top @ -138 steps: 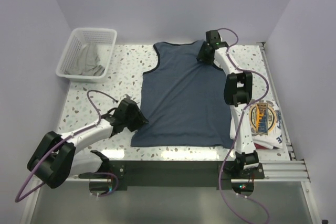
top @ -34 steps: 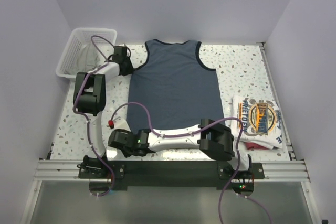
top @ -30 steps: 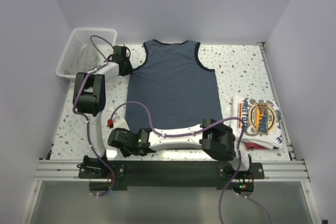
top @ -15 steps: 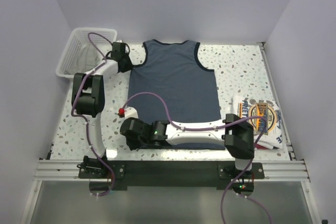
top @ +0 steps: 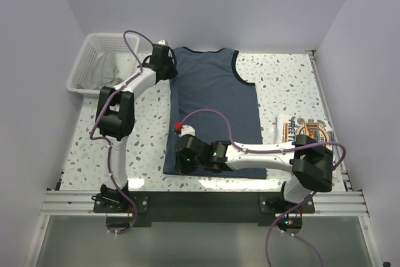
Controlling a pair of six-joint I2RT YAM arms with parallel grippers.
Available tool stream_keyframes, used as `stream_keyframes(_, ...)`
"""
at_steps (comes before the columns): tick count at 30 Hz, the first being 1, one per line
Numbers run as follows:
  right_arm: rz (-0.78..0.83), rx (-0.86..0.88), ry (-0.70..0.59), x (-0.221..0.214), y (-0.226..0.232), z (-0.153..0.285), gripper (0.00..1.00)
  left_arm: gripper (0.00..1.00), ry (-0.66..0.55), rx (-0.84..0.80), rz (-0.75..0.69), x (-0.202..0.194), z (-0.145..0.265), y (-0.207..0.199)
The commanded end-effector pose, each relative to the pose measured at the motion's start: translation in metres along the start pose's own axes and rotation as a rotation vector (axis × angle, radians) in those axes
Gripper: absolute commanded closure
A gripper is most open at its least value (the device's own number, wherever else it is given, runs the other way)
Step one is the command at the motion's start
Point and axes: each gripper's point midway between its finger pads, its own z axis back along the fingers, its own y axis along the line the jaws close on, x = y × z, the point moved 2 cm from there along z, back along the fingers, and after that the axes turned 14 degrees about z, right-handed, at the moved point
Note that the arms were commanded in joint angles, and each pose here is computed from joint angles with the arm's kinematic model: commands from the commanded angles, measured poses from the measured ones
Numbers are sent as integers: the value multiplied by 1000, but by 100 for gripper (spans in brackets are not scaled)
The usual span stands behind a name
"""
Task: Fold and stack the tank tops
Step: Fold the tank top
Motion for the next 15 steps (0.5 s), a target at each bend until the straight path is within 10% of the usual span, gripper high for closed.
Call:
stream_keyframes(1,-85,70,-53,9,3,22,100,100,-44,-39,15,1,-11,-25)
stream_keyframes(15,-167,-38,-18,-39,-51,27,100,100,1,-72,-21,-38,-28,-53)
